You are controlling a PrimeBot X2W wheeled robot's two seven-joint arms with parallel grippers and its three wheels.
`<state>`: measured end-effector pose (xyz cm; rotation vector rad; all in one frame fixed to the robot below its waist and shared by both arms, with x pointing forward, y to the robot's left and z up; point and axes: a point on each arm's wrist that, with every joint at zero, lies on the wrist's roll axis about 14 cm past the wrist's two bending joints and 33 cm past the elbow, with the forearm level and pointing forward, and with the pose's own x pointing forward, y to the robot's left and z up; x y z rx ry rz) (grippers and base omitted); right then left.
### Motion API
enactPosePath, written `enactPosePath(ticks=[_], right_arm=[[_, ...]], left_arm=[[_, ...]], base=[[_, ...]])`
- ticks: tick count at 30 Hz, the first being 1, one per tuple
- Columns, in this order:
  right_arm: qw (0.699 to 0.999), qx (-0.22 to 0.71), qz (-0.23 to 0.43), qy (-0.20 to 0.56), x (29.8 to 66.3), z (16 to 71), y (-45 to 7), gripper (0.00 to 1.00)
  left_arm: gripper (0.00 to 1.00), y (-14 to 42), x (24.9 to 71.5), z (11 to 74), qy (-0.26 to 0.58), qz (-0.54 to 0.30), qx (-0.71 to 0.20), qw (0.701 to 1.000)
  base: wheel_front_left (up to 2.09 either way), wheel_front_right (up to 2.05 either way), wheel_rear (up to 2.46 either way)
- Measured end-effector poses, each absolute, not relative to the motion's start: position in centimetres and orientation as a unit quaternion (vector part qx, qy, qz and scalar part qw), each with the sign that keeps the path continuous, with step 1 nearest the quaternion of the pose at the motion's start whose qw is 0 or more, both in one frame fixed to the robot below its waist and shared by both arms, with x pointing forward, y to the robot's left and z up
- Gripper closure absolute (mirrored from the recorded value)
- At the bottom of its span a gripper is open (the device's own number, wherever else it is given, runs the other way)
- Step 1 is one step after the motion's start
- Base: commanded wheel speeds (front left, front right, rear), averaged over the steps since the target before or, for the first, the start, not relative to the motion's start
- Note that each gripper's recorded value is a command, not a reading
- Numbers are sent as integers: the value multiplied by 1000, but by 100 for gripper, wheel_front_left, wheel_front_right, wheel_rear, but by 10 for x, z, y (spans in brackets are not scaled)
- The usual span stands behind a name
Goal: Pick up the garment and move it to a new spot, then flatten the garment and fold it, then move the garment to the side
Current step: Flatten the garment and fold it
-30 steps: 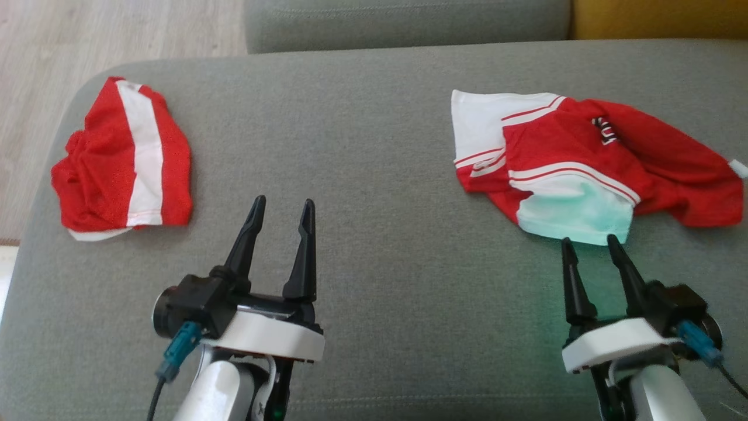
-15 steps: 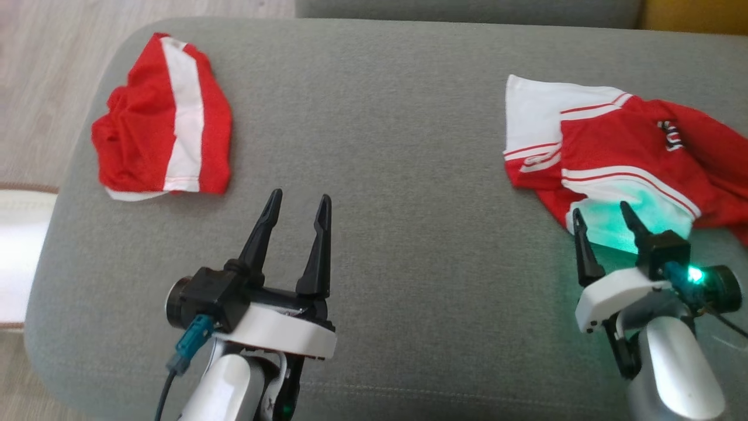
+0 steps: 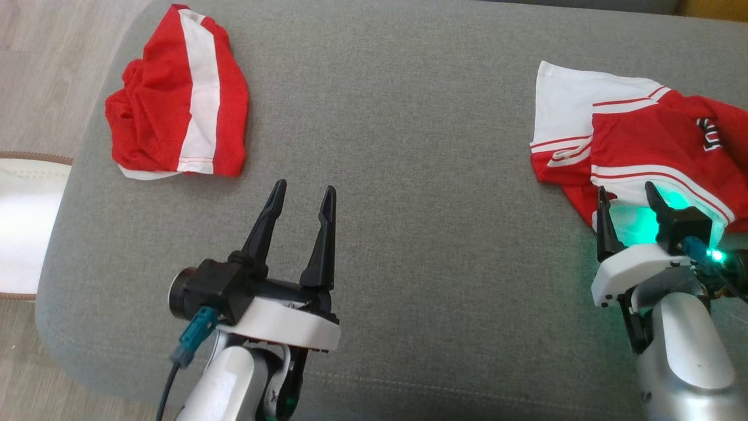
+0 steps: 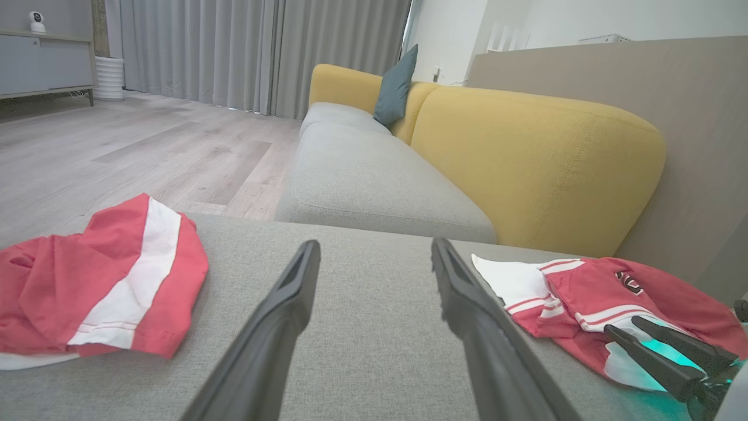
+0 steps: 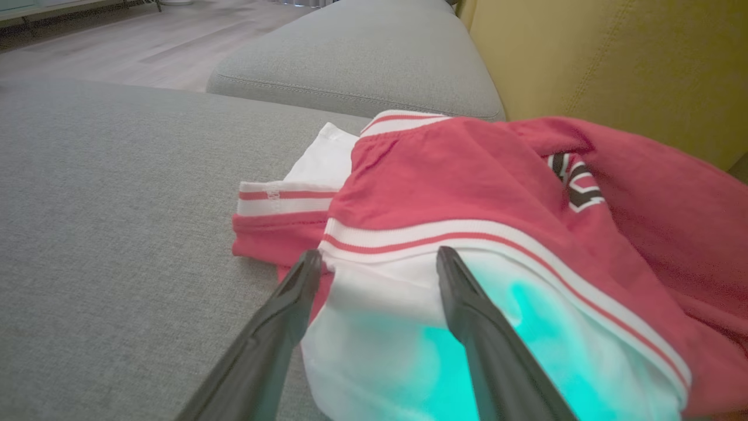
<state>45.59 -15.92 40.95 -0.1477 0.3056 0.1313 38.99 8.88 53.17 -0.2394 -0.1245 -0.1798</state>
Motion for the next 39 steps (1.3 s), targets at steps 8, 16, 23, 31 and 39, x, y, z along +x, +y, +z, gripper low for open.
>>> enactPosePath(ticks=[8, 16, 23, 31, 39], right_arm=[[984, -63, 56, 157, 453, 405, -165, 100], [990, -12, 87, 107, 453, 431, -139, 100], [982, 44, 182, 5, 461, 502, -71, 100], [943, 67, 324, -31, 437, 544, 19, 100], [914, 48, 402, -34, 431, 555, 67, 100]], left_arm=[[0, 86, 390, 531, -60, -94, -119, 987], [0, 78, 389, 538, -70, -106, -120, 985], [0, 75, 384, 546, -80, -112, -119, 983], [0, 79, 377, 551, -87, -108, -117, 983], [0, 85, 371, 544, -78, -96, -117, 985]], base=[[0, 0, 0], [0, 0, 0], [0, 0, 0], [0, 0, 0], [0, 0, 0]])
